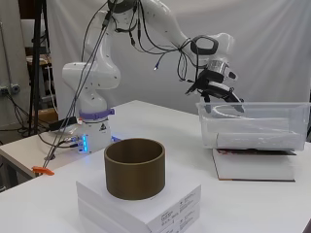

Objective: Teleoperate dual arm-hand system to remove items from a box

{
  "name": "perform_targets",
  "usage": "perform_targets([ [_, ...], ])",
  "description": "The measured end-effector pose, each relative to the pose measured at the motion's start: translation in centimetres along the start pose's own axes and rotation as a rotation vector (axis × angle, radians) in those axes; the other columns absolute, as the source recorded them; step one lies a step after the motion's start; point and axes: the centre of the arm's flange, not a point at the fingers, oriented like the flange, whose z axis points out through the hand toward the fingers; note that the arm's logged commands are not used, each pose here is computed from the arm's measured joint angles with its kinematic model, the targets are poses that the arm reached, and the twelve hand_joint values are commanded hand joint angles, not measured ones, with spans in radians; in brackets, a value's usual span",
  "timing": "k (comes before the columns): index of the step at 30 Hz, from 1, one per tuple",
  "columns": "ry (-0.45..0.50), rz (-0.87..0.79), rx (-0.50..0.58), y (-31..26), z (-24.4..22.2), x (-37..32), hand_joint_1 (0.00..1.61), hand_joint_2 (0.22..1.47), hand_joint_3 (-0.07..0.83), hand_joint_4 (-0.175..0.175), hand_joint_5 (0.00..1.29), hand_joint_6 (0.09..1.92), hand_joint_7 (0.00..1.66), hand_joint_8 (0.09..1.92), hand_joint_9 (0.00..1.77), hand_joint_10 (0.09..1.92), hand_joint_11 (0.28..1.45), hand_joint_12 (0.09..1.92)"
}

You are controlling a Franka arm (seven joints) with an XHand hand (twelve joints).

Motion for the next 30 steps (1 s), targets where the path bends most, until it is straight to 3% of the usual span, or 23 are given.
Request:
perform_targets([
  [1, -0.018, -0.003, -0.006, -0.1, 0.1, 0.4, 0.33, 0.79, -0.01, 0.065, 0.19, 0.09, 0.27, 0.09, 0.36, 0.09, 0.44, 0.09],
  [2, -0.034, -0.003, -0.009, -0.3, 0.2, 0.7, 0.4, 0.83, 0.0, 0.089, 0.35, 0.09, 0.39, 0.09, 0.46, 0.09, 0.48, 0.09],
  [3, -0.051, 0.003, -0.013, -0.4, 0.4, 1.0, 0.62, 0.95, 0.007, 0.124, 0.58, 0.4, 0.58, 0.09, 0.63, 0.09, 0.56, 0.09],
  [4, -0.076, 0.013, -0.021, -0.5, 0.6, 1.2, 0.88, 1.03, 0.007, 0.022, 0.74, 0.71, 0.73, 0.41, 0.77, 0.09, 0.64, 0.09],
  [5, -0.113, 0.025, -0.036, -0.5, 0.7, 1.6, 1.09, 1.08, 0.0, -0.066, 0.86, 0.88, 0.8, 0.69, 0.88, 0.41, 0.77, 0.09],
  [6, -0.151, 0.033, -0.048, -0.3, 0.7, 2.1, 1.23, 1.09, -0.002, -0.119, 0.93, 0.92, 0.86, 0.82, 0.94, 0.76, 0.78, 0.48],
  [8, -0.172, 0.052, -0.027, 0.8, 1.2, 1.7, 1.24, 1.12, 0.007, -0.076, 1.01, 0.89, 0.88, 1.18, 1.01, 1.4, 0.75, 1.25],
  [9, -0.139, 0.063, -0.005, 1.3, 1.5, 1.1, 1.23, 1.13, 0.008, 0.017, 0.98, 1.09, 0.89, 1.43, 1.05, 1.64, 0.77, 1.49],
  [10, -0.102, 0.077, 0.013, 1.7, 1.7, 0.4, 1.23, 1.14, 0.007, 0.089, 0.94, 1.31, 0.92, 1.63, 1.08, 1.78, 0.8, 1.64],
  [11, -0.056, 0.103, 0.031, 1.9, 1.9, -0.5, 1.23, 1.14, 0.006, 0.132, 0.91, 1.47, 0.93, 1.77, 1.11, 1.85, 0.82, 1.73],
  [14, 0.029, 0.125, -0.005, 1.1, -0.1, -1.3, 1.2, 1.16, 0.006, 0.171, 0.81, 1.81, 0.96, 1.92, 1.17, 1.91, 0.9, 1.84],
  [18, 0.058, 0.126, -0.125, 0.1, -5.0, -3.0, 1.19, 1.17, 0.006, 0.175, 0.79, 1.91, 0.99, 1.92, 1.2, 1.92, 0.94, 1.87],
  [22, 0.145, 0.12, -0.137, 0.6, -7.3, -5.7, 1.16, 1.19, 0.007, 0.175, 0.85, 1.92, 1.07, 1.92, 1.26, 1.92, 1.0, 1.87],
  [24, 0.182, 0.133, -0.118, 1.2, -8.1, -6.7, 0.48, 1.0, -0.013, 0.063, 0.5, 0.84, 0.72, 0.89, 0.86, 0.93, 0.7, 0.93],
  [25, 0.188, 0.147, -0.113, 1.4, -8.3, -7.2, 0.3, 0.94, -0.01, 0.043, 0.45, 0.47, 0.64, 0.49, 0.75, 0.53, 0.64, 0.54],
  [26, 0.185, 0.163, -0.104, 1.6, -8.2, -7.7, 0.21, 0.91, -0.006, 0.036, 0.42, 0.24, 0.58, 0.25, 0.69, 0.28, 0.62, 0.29],
  [27, 0.177, 0.182, -0.08, 1.9, -7.7, -8.1, 0.16, 0.89, -0.007, 0.029, 0.38, 0.12, 0.52, 0.12, 0.62, 0.14, 0.61, 0.15],
  [30, 0.172, 0.174, 0.015, 1.7, -5.4, -6.9, 0.14, 0.88, 0.0, 0.029, 0.37, 0.09, 0.47, 0.09, 0.56, 0.09, 0.58, 0.09],
])
